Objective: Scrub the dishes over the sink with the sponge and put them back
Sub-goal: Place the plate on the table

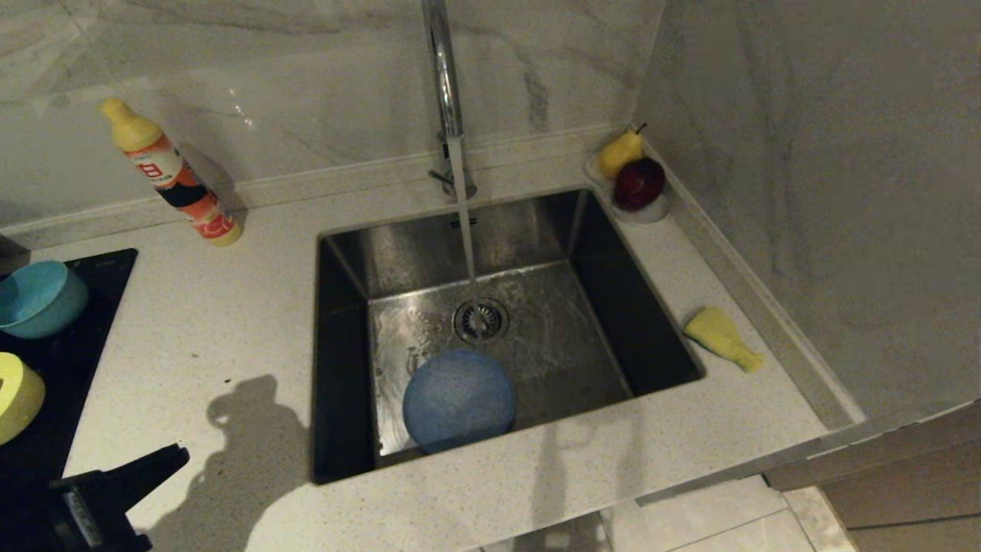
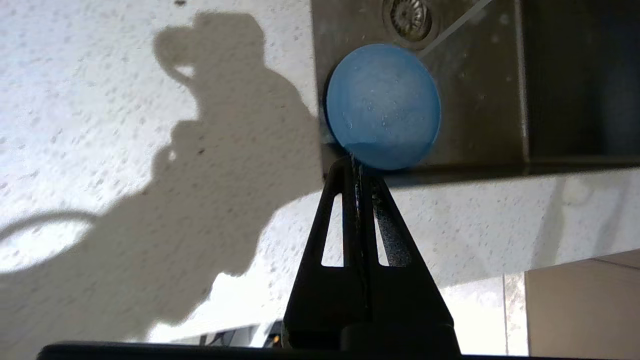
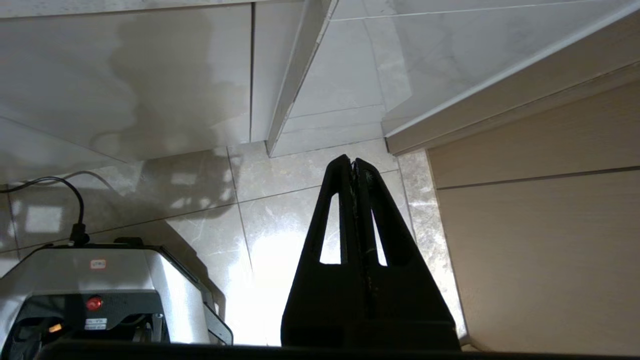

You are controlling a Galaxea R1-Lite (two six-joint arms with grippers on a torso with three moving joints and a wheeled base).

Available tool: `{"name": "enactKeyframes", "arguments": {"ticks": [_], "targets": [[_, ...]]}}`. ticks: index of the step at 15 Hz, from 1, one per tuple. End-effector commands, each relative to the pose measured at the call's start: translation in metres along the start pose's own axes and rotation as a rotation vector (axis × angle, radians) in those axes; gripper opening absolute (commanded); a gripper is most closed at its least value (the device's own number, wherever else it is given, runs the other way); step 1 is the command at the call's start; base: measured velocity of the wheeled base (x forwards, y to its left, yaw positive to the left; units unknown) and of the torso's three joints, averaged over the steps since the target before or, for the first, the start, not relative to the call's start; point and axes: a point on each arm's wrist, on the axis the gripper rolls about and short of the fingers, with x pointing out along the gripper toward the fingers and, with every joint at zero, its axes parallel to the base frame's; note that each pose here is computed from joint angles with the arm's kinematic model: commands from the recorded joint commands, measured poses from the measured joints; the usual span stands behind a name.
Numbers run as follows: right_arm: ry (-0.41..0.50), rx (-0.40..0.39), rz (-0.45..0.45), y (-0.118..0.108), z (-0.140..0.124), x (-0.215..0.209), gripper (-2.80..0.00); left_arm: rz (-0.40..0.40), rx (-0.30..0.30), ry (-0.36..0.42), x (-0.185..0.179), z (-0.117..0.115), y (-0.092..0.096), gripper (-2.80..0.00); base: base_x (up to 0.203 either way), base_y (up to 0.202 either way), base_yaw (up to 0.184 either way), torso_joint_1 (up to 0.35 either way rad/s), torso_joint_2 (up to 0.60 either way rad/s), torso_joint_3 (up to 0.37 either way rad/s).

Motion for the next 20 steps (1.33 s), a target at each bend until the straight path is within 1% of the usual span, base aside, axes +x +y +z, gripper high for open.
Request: {"name": "enactKeyframes", "arguments": {"ticks": [1, 2, 4, 5, 11, 14, 20], "targets": [[-0.012, -0.016, 0.059, -0.0001, 0.0, 0.0, -2.8, -0.009, -0.008, -0.02, -0.0094, -0.0011, 0.0028, -2.8, 0.0, 0.0, 0.0, 0.0, 0.0, 0.0], [-0.035, -0.024, 0.084, -0.0002, -0.0007, -0.0013, -2.8, -0.009, -0.008, -0.019, -0.0118, -0.0029, 0.0043, -2.8, 0.0, 0.0, 0.0, 0.0, 0.0, 0.0], [-0.098, -0.015, 0.08, -0.0005, -0.0016, -0.0046, -2.8, -0.007, -0.007, -0.015, -0.0143, -0.0042, 0.0055, -2.8, 0.0, 0.0, 0.0, 0.0, 0.0, 0.0], [-0.112, -0.014, 0.081, -0.0006, -0.0021, -0.0055, -2.8, -0.006, -0.007, -0.014, -0.0145, -0.005, 0.0059, -2.8, 0.0, 0.0, 0.0, 0.0, 0.0, 0.0], [-0.112, -0.015, 0.085, -0.0005, -0.0023, -0.0055, -2.8, -0.006, -0.007, -0.014, -0.0193, -0.007, 0.0081, -2.8, 0.0, 0.0, 0.0, 0.0, 0.0, 0.0], [-0.113, -0.015, 0.084, -0.0005, -0.0022, -0.0056, -2.8, 0.001, -0.004, 0.001, -0.0188, -0.0098, 0.0093, -2.8, 0.0, 0.0, 0.0, 0.0, 0.0, 0.0], [-0.112, -0.014, 0.084, -0.0005, -0.0023, -0.0055, -2.8, 0.002, -0.002, 0.002, -0.0185, -0.0081, 0.0084, -2.8, 0.0, 0.0, 0.0, 0.0, 0.0, 0.0]]}}
